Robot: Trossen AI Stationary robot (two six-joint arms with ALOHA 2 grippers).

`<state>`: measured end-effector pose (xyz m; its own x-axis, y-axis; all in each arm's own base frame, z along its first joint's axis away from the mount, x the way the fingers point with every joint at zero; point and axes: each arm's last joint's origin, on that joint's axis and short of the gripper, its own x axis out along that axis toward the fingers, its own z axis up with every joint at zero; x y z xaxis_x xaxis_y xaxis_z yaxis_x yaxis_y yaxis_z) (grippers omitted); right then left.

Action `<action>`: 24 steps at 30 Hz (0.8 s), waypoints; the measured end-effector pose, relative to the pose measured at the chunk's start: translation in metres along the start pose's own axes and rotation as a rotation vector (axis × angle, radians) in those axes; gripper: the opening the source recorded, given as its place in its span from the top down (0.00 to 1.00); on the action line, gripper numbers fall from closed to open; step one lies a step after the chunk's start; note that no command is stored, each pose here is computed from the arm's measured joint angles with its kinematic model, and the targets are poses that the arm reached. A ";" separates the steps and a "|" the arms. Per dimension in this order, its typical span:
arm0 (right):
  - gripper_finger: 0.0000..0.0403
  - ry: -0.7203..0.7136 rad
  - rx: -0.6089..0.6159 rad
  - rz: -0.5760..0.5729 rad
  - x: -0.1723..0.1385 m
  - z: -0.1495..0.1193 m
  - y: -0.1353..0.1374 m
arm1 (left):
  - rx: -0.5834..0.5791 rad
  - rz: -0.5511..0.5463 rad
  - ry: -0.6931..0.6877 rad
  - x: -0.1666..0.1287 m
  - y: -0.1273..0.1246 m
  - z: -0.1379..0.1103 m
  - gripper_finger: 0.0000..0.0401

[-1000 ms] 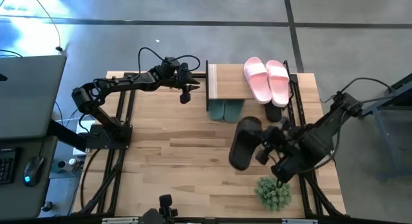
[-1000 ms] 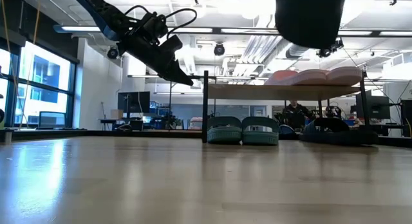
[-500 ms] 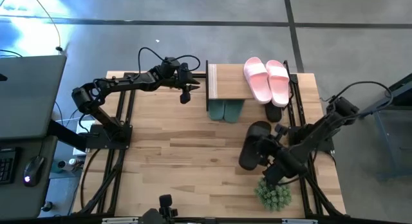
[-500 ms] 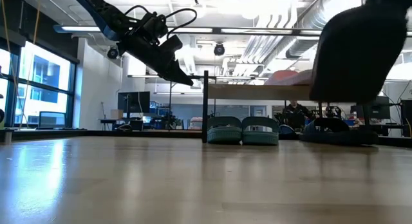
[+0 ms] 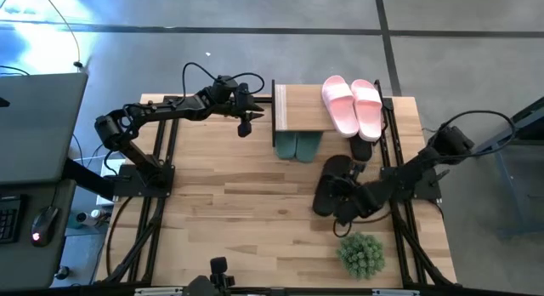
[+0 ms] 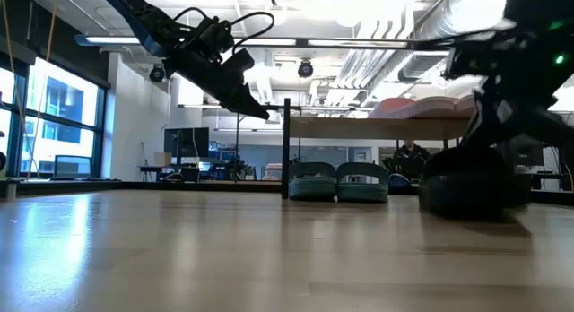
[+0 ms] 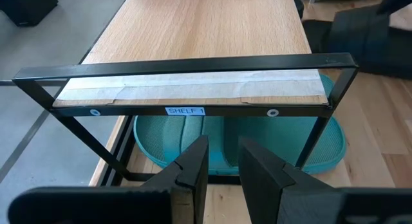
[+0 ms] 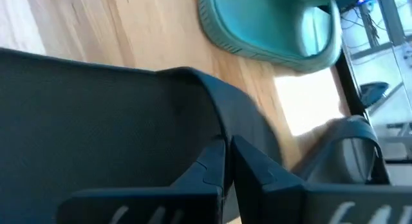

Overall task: Pick and place slides into the shelf
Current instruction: Put the black slipper under the shelf

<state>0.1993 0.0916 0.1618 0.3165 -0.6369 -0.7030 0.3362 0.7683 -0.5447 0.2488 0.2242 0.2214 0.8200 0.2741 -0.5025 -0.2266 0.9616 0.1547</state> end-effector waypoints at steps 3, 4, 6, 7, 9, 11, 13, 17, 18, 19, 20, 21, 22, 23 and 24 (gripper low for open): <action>1.00 -0.017 -0.007 0.022 0.012 -0.001 -0.006 | 0.000 0.000 0.000 0.000 0.000 0.000 0.82; 1.00 -0.028 -0.008 0.029 0.015 -0.001 -0.008 | 0.000 0.000 0.000 0.000 0.000 0.000 0.82; 1.00 -0.042 -0.017 0.036 0.020 -0.002 -0.013 | 0.000 0.000 0.000 0.000 0.000 0.000 0.82; 1.00 -0.045 -0.014 0.037 0.022 -0.002 -0.017 | 0.000 0.000 0.000 0.000 0.000 0.000 0.82; 1.00 -0.037 -0.020 0.028 0.025 -0.002 -0.024 | 0.000 0.000 0.001 0.000 0.000 0.000 0.82; 1.00 -0.022 -0.032 0.020 0.028 -0.002 -0.031 | 0.000 0.000 0.000 0.000 0.000 0.000 0.82; 1.00 -0.002 -0.050 0.018 0.031 -0.001 -0.037 | 0.000 0.000 0.000 0.000 0.000 0.000 0.82; 1.00 0.039 -0.096 -0.002 0.039 0.001 -0.045 | 0.000 0.000 0.000 0.000 0.000 0.000 0.82; 1.00 0.045 -0.106 -0.007 0.041 0.002 -0.047 | 0.000 0.000 0.000 0.000 0.000 0.000 0.82; 1.00 0.048 -0.111 -0.011 0.043 0.003 -0.049 | 0.000 0.000 0.000 0.000 0.000 0.000 0.82; 1.00 0.051 -0.114 -0.019 0.044 0.004 -0.051 | 0.000 0.000 0.000 0.000 0.000 0.000 0.82; 1.00 0.055 -0.120 -0.027 0.046 0.004 -0.052 | 0.000 0.000 0.000 0.000 0.000 0.000 0.82; 1.00 0.057 -0.125 -0.030 0.047 0.005 -0.054 | 0.000 0.000 0.000 0.000 0.000 0.000 0.82; 1.00 0.054 -0.129 -0.032 0.049 0.007 -0.055 | 0.000 0.000 0.000 0.000 0.000 0.000 0.82; 1.00 0.047 -0.136 -0.032 0.050 0.008 -0.055 | 0.000 0.000 0.000 0.000 0.000 0.000 0.82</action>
<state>0.2039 0.0168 0.1606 0.2647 -0.6599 -0.7032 0.2208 0.7513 -0.6220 0.2488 0.2242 0.2214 0.8198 0.2743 -0.5027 -0.2268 0.9616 0.1549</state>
